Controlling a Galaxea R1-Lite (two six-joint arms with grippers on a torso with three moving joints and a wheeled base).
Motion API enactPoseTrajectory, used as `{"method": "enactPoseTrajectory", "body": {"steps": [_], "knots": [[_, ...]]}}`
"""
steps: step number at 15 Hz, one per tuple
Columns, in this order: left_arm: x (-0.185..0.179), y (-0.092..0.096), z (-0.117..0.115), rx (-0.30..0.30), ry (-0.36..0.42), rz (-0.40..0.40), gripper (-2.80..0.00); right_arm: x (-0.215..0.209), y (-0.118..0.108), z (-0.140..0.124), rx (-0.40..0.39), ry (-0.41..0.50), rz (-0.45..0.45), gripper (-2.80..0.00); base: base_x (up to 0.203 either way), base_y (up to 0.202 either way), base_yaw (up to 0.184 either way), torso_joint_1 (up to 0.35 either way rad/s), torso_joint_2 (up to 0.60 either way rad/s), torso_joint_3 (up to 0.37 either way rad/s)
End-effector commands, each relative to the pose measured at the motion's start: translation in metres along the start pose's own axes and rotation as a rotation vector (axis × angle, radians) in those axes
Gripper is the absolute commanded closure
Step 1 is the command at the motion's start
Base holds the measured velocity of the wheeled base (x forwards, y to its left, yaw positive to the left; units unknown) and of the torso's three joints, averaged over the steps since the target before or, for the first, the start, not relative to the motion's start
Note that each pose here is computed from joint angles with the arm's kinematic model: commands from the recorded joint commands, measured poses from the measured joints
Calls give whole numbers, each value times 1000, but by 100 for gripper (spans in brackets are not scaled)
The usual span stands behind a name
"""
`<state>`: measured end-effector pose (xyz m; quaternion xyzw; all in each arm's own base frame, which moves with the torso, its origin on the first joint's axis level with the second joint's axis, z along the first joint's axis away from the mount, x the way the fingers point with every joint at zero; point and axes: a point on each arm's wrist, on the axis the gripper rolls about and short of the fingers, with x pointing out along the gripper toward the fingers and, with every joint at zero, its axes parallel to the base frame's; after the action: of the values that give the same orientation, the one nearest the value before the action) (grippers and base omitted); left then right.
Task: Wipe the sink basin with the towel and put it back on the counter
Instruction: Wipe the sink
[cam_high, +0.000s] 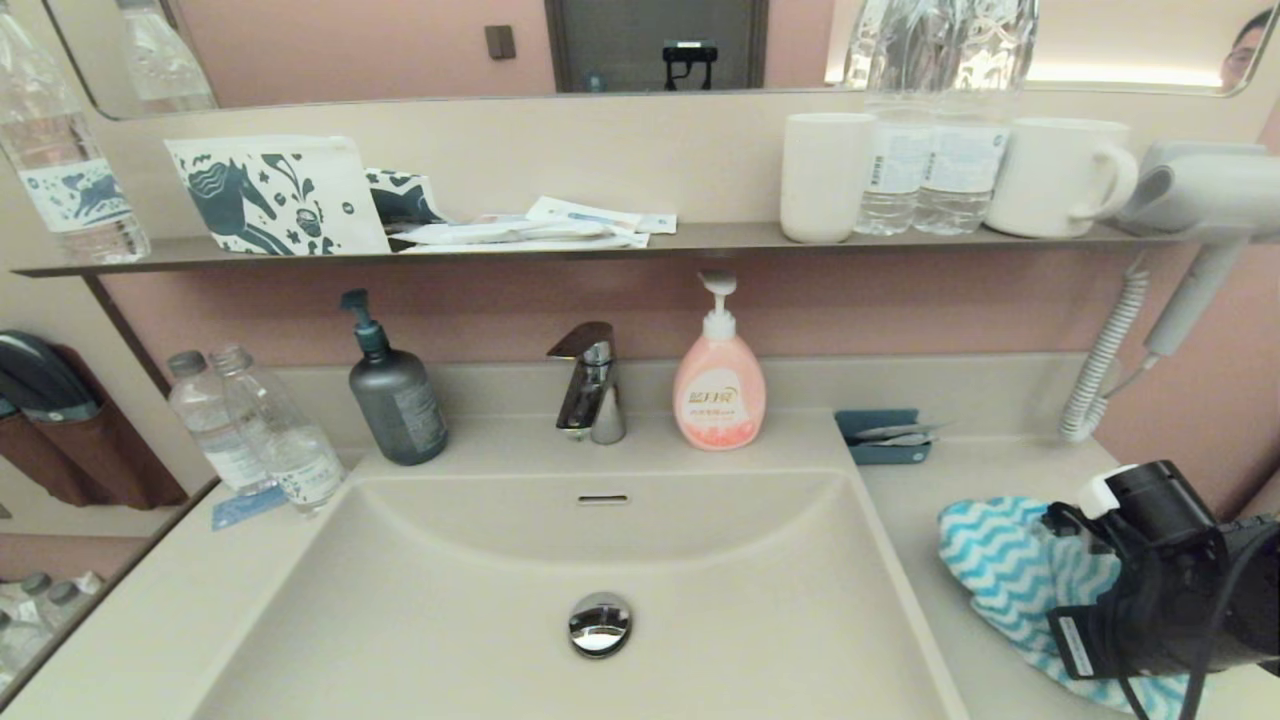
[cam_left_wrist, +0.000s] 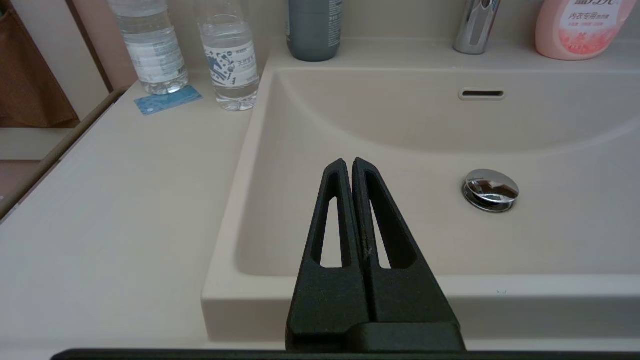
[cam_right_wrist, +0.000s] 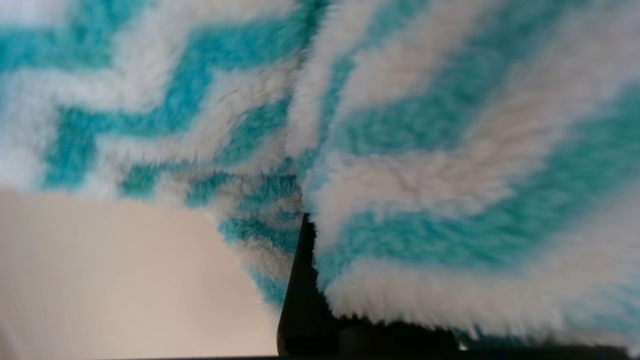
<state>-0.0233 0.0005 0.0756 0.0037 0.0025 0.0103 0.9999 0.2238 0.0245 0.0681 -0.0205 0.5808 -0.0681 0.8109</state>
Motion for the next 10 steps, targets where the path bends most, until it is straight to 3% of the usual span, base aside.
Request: {"method": "enactPoseTrajectory", "body": {"steps": [1,7,10], "knots": [[0,0,0,-1,1,1,0,-8,6,-23,-43,24,16,0,0,0,0,0,0,0],[0,0,0,0,1,1,0,-24,29,-73,-179,74,59,0,0,0,0,0,0,0],[0,0,0,0,1,1,0,-23,29,-64,-150,61,56,0,0,0,0,0,0,0]]}}
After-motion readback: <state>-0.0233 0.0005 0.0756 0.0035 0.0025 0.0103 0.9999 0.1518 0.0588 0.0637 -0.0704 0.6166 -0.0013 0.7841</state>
